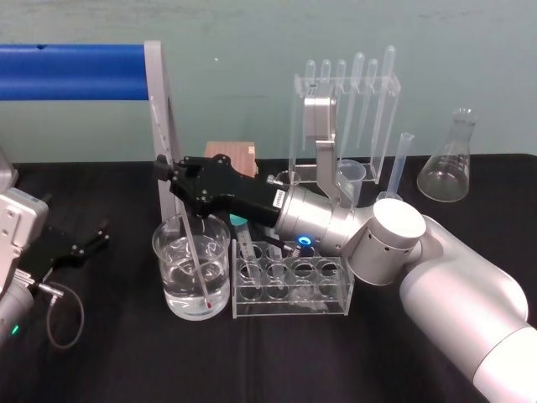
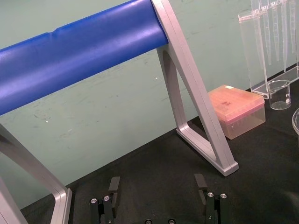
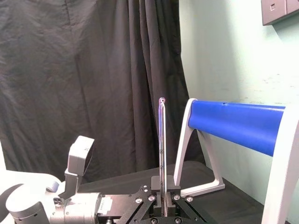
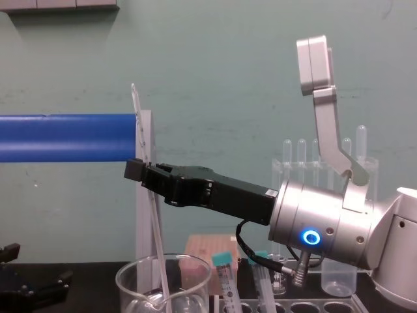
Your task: Hold the thermometer with one hand and immerse one end into the beaker, then reinsert it into the test tube rack.
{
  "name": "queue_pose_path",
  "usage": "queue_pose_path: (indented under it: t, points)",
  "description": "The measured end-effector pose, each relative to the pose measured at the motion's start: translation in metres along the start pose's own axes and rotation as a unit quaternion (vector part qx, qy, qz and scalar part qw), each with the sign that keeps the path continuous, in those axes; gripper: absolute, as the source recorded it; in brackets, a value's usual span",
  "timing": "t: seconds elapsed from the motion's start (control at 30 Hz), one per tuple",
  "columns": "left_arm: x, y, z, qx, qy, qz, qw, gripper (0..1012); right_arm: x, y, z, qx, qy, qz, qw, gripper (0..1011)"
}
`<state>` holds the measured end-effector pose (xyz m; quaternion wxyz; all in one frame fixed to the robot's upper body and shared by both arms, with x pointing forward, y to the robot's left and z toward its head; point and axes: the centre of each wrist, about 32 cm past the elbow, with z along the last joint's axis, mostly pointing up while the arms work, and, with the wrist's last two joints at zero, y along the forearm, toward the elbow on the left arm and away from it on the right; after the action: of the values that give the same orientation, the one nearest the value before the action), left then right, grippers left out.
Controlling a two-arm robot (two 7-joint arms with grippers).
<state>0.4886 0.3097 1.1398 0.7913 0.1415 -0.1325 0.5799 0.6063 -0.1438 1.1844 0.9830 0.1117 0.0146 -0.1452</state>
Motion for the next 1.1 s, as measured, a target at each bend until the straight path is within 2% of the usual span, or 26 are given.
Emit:
queue_pose_path:
  t: [1.1]
  points:
    - [0.0000, 0.0000, 0.0000, 0.000, 0.000, 0.000, 1.0000, 1008, -0.0016, -0.0005, 0.0018, -0.004, 0.001, 0.001, 1.0000, 56]
